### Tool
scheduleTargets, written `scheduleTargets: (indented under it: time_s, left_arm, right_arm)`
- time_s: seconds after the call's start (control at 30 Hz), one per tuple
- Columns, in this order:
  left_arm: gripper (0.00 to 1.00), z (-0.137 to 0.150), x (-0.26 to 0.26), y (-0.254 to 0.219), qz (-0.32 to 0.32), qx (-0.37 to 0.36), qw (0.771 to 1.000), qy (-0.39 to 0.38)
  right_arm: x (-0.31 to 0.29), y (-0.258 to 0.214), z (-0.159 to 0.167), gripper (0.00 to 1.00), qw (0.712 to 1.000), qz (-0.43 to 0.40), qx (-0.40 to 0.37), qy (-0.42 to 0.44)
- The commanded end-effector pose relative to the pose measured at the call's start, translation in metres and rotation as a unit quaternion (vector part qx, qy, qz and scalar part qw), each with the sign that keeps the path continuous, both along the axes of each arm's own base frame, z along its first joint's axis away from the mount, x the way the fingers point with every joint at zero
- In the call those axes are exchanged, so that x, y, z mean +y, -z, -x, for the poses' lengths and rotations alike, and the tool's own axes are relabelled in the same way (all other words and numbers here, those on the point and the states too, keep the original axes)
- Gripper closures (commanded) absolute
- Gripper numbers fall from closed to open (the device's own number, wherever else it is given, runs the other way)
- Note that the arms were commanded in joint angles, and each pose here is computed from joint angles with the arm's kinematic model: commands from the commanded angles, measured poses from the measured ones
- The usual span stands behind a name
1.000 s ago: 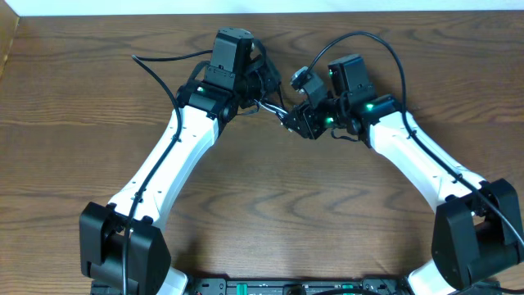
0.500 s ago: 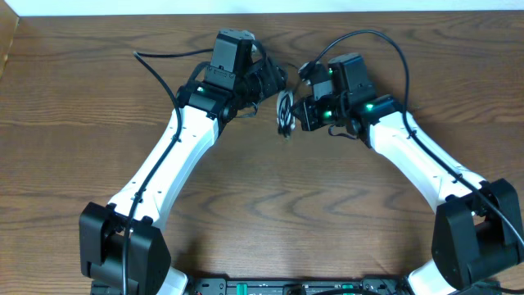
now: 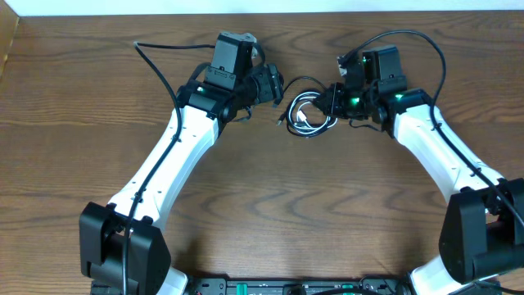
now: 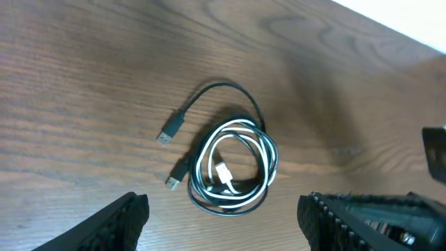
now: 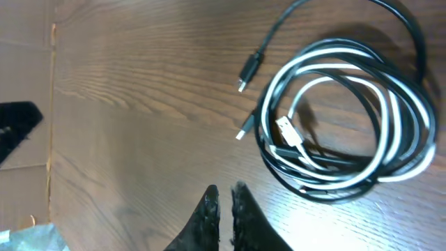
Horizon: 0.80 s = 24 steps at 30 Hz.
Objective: Untangle cables
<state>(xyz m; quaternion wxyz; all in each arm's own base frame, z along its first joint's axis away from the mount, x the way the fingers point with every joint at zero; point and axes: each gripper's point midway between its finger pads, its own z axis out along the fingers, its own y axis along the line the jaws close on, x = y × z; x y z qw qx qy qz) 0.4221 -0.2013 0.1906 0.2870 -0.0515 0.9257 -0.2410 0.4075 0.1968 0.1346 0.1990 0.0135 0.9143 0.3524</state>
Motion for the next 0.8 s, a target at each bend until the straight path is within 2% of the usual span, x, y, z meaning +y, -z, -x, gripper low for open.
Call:
scheduleTargets:
  time_s: [0.0, 0.13, 0.27, 0.5, 0.77]
  left_arm:
    - [0.27, 0.003, -0.009, 0.008, -0.022, -0.014, 0.997, 0.071]
    - [0.27, 0.0, -0.02, 0.028, -0.008, 0.005, 0.996, 0.092]
    - [0.27, -0.015, -0.029, 0.048, -0.004, 0.011, 0.995, 0.097]
    - [0.34, -0.041, -0.056, 0.09, -0.041, 0.026, 0.987, 0.152]
    - [0.48, -0.054, -0.058, 0.142, -0.117, 0.028, 0.983, 0.139]
  right_arm:
    - [-0.019, -0.009, -0.008, 0.89, 0.999, 0.008, -0.001, 0.038]
    - [-0.05, -0.009, -0.019, 0.76, 0.997, 0.009, 0.0, 0.075]
    - [-0.081, -0.009, -0.027, 0.69, 0.995, 0.004, 0.003, 0.104]
    - [-0.109, -0.003, -0.022, 0.66, 0.994, 0.013, 0.014, 0.111]
    - [-0.11, 0.008, -0.012, 0.65, 0.992, 0.043, 0.036, 0.109]
